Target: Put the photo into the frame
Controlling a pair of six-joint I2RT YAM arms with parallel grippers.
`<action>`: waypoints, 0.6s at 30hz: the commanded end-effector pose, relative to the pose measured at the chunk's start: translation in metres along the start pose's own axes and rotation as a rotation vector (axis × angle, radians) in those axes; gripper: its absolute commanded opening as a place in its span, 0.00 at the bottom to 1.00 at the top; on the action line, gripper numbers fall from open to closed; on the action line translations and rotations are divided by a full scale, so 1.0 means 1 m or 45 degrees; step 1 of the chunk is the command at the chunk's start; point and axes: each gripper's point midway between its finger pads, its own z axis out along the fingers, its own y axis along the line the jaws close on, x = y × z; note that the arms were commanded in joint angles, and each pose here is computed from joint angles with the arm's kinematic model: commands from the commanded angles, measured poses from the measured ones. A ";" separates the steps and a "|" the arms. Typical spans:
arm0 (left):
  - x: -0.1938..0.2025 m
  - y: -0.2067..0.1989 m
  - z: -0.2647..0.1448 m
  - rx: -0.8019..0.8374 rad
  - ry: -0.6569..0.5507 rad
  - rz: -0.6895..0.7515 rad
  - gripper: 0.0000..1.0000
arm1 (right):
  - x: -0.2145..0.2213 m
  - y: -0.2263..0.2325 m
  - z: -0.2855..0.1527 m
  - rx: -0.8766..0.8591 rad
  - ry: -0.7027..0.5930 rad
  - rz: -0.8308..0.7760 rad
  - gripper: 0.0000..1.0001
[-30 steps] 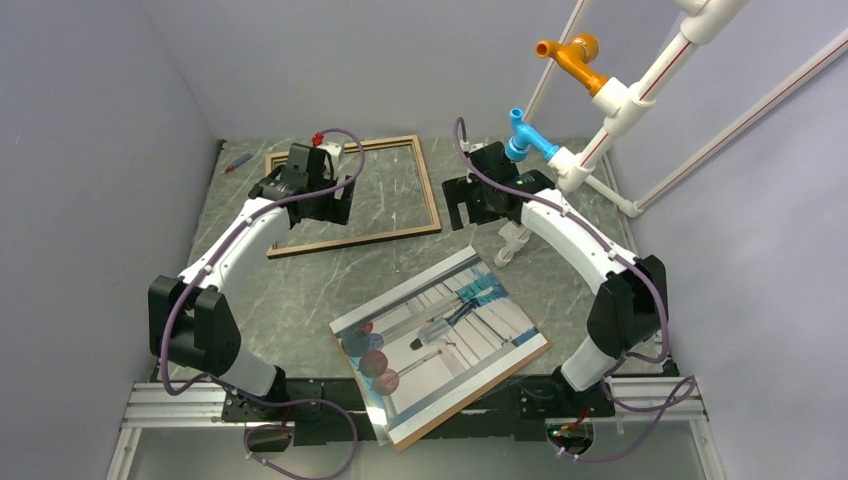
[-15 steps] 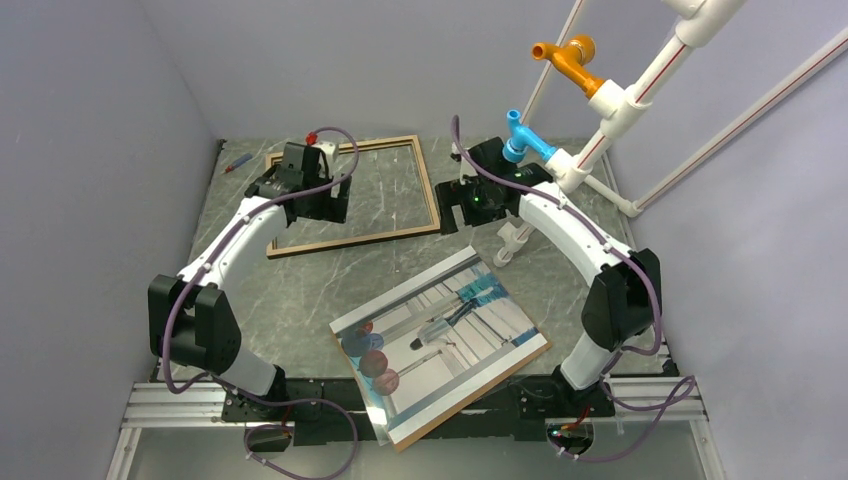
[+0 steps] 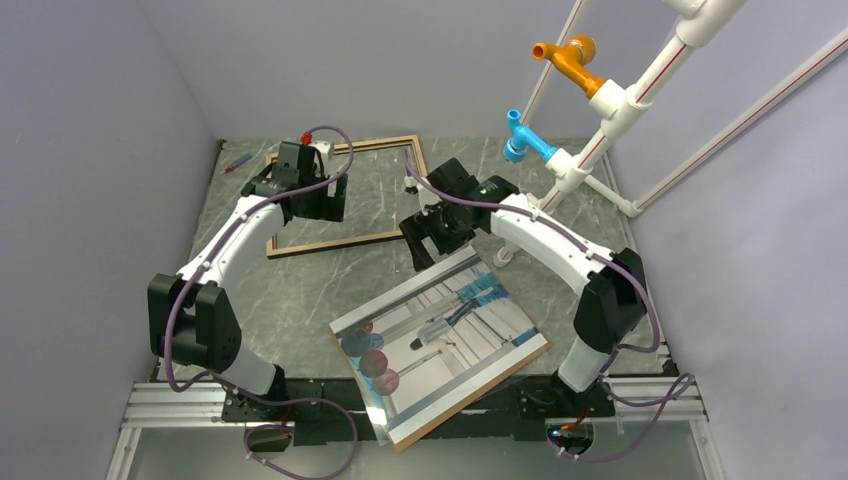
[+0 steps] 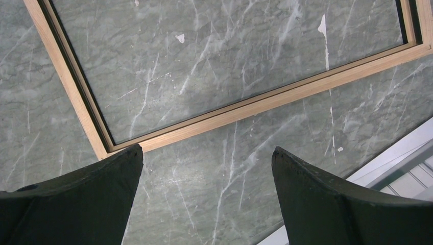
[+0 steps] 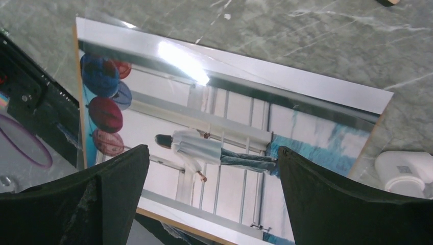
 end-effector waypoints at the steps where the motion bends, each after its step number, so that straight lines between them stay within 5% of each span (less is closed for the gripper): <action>1: -0.010 0.000 -0.002 0.019 -0.029 -0.026 0.99 | -0.010 0.030 -0.034 -0.034 -0.163 -0.101 0.97; 10: -0.011 0.003 -0.003 0.017 -0.030 -0.035 0.99 | -0.020 0.047 -0.126 0.058 -0.813 -0.013 0.95; 18: -0.011 0.002 -0.003 0.028 -0.028 -0.043 0.99 | 0.022 0.048 -0.183 -0.007 -1.038 0.036 0.93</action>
